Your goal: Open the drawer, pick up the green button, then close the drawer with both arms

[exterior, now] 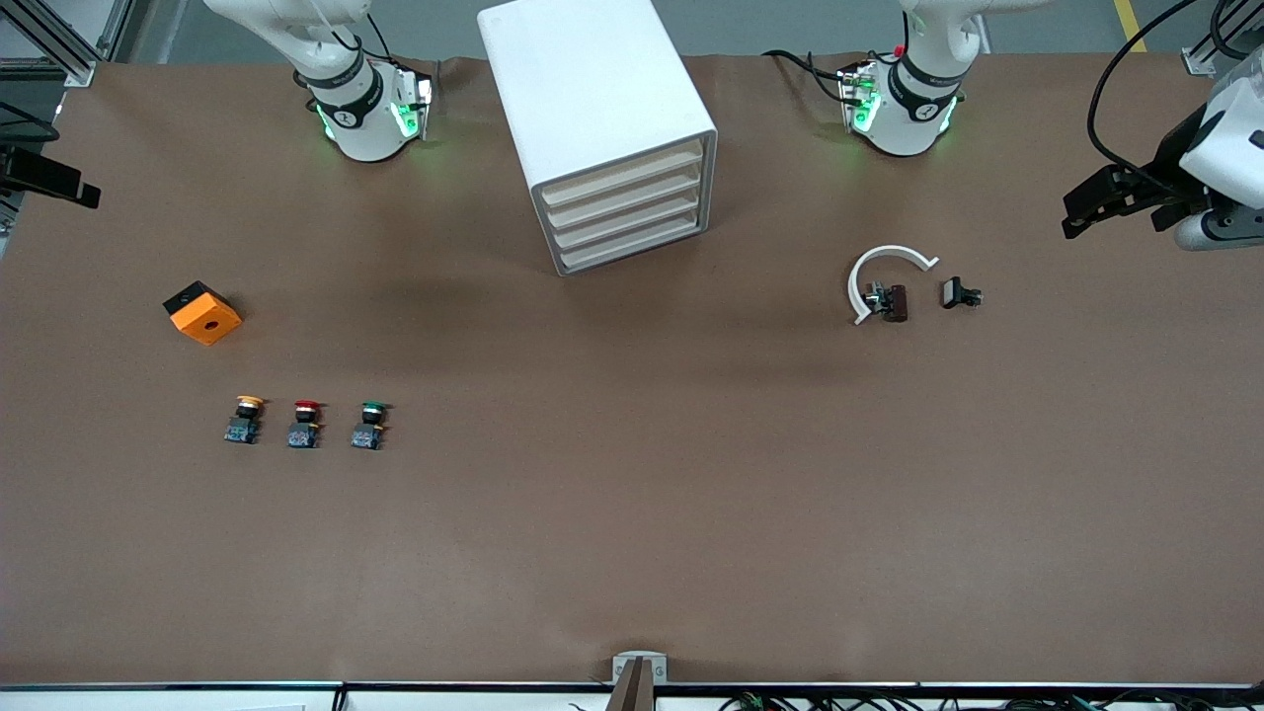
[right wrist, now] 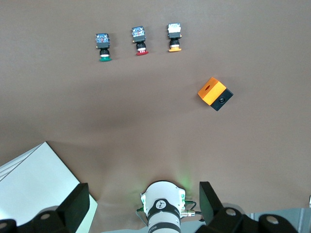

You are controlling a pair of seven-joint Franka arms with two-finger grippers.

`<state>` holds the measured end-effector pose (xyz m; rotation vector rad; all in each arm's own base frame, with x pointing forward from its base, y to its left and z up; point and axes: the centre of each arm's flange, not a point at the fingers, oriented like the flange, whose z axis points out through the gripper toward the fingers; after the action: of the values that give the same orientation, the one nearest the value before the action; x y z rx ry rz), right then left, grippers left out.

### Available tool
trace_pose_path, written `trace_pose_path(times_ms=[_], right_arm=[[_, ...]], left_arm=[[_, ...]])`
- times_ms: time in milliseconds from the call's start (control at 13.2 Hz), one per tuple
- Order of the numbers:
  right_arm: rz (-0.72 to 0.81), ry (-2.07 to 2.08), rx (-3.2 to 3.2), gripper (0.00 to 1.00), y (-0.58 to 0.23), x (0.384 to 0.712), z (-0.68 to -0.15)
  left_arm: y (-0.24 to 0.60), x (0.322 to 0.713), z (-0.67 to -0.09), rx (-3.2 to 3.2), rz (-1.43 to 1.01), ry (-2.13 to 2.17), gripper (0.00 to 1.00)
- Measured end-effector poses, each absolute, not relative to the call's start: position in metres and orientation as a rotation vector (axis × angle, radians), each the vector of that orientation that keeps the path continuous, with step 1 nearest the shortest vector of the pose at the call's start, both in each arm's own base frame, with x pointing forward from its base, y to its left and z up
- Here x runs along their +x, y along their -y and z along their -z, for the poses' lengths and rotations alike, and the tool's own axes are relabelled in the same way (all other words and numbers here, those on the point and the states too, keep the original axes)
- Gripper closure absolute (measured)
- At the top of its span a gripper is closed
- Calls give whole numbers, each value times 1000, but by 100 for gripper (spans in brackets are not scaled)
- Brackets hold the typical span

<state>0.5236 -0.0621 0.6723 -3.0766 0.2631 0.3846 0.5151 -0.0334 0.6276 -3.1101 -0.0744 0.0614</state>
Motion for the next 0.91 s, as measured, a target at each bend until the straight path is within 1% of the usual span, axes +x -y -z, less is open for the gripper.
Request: trace_pose_path(times_ms=[380,608,760,912], right_arm=[[-357,-232,-3081,0,52,522,-676],[-313,-226,-3087,0,48,523,-670],[-255,-243,-3087,0,54,515,-665],[-207,-247,-3085,0,55,499,-663]], left_arm=[[34,503,-627,-3106,-70,62,0],[34,495,-626,-3103,-75,62,0],[34,493,-624,-3102,-81,63,0],[34,493,-623,-3102,-84,62,0]])
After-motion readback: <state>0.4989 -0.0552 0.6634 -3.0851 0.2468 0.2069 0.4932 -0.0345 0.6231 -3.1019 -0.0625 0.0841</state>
